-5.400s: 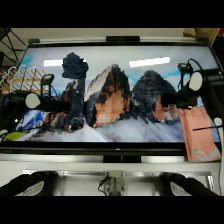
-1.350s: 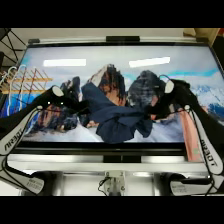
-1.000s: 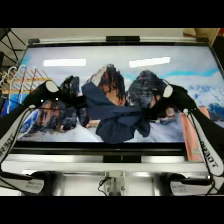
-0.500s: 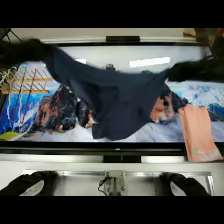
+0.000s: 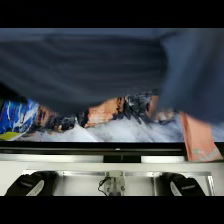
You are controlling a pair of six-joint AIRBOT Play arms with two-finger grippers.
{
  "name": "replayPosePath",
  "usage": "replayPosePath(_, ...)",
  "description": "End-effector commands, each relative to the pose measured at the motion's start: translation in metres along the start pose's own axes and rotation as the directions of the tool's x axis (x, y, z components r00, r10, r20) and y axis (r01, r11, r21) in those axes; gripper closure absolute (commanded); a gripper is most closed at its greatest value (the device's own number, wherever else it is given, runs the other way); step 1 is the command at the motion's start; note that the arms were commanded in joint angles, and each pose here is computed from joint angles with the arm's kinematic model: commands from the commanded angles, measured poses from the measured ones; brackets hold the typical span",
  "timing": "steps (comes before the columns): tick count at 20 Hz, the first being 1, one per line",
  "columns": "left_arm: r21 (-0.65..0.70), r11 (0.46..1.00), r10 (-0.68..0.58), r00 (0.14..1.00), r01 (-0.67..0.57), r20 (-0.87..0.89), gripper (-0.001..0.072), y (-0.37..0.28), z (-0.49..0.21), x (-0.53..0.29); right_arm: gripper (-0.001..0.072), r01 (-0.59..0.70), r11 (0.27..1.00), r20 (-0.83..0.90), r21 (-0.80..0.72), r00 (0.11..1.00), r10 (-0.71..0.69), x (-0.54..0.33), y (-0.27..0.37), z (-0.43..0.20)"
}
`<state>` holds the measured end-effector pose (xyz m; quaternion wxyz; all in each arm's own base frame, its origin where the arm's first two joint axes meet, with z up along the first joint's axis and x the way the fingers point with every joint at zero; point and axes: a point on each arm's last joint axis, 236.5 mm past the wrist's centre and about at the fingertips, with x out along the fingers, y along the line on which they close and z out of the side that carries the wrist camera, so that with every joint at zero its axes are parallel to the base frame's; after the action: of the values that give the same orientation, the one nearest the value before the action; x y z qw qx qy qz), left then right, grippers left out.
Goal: Fold the shirts.
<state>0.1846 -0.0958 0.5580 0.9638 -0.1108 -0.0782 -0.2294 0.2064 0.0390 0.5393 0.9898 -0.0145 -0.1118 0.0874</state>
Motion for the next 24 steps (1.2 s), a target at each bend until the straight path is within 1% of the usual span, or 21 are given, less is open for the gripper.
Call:
replayPosePath(1,0.048,0.988,0.153,0.961,-0.146,-0.232,0.0679,0.037,-0.057,-0.009,0.064,0.059,0.998,-0.06,-0.02,0.996,-0.06,0.001,-0.014,-0.013)
replayPosePath(3,0.093,0.966,0.258,0.874,-0.241,-0.411,0.0679,0.072,-0.113,-0.001,0.064,0.107,0.992,-0.222,-0.071,0.968,-0.12,0.025,-0.03,-0.058)
replayPosePath(6,0.163,0.931,0.358,0.728,-0.327,-0.585,0.0679,0.121,-0.197,0.021,0.0639,0.129,0.982,-0.503,-0.134,0.845,-0.18,0.069,-0.047,-0.15)
replayPosePath(8,0.195,0.919,0.38,0.634,-0.343,-0.674,0.0678,0.148,-0.26,0.041,0.0639,0.104,0.984,-0.653,-0.148,0.737,-0.176,0.109,-0.048,-0.219)
replayPosePath(10,0.211,0.916,0.377,0.556,-0.341,-0.741,0.0678,0.17,-0.326,0.062,0.0639,0.073,0.985,-0.755,-0.154,0.635,-0.165,0.15,-0.047,-0.292)
replayPosePath(13,0.22,0.905,0.38,0.463,-0.363,-0.801,0.0677,0.209,-0.415,0.092,0.0638,0.058,0.989,-0.855,-0.139,0.497,-0.15,0.201,-0.043,-0.412)
replayPosePath(14,0.206,0.89,0.383,0.425,-0.406,-0.82,0.0677,0.226,-0.442,0.101,0.0638,0.07,0.99,-0.881,-0.125,0.45,-0.144,0.212,-0.042,-0.454)
replayPosePath(16,0.137,0.869,0.342,0.376,-0.476,-0.861,0.0677,0.245,-0.49,0.115,0.0638,0.133,0.987,-0.93,-0.085,0.346,-0.127,0.214,-0.037,-0.524)
replayPosePath(18,0.068,0.857,0.274,0.339,-0.511,-0.9,0.0678,0.248,-0.533,0.125,0.0638,0.201,0.979,-0.957,-0.027,0.277,-0.083,0.21,-0.026,-0.565)
replayPosePath(21,0.006,0.844,0.197,0.299,-0.537,-0.934,0.0677,0.24,-0.577,0.131,0.0638,0.214,0.977,-0.971,0.008,0.233,-0.043,0.207,-0.016,-0.597)
replayPosePath(24,-0.043,0.832,0.12,0.256,-0.553,-0.959,0.0675,0.221,-0.597,0.125,0.0638,0.229,0.972,-0.978,0.061,0.206,0.012,0.204,-0.002,-0.611)
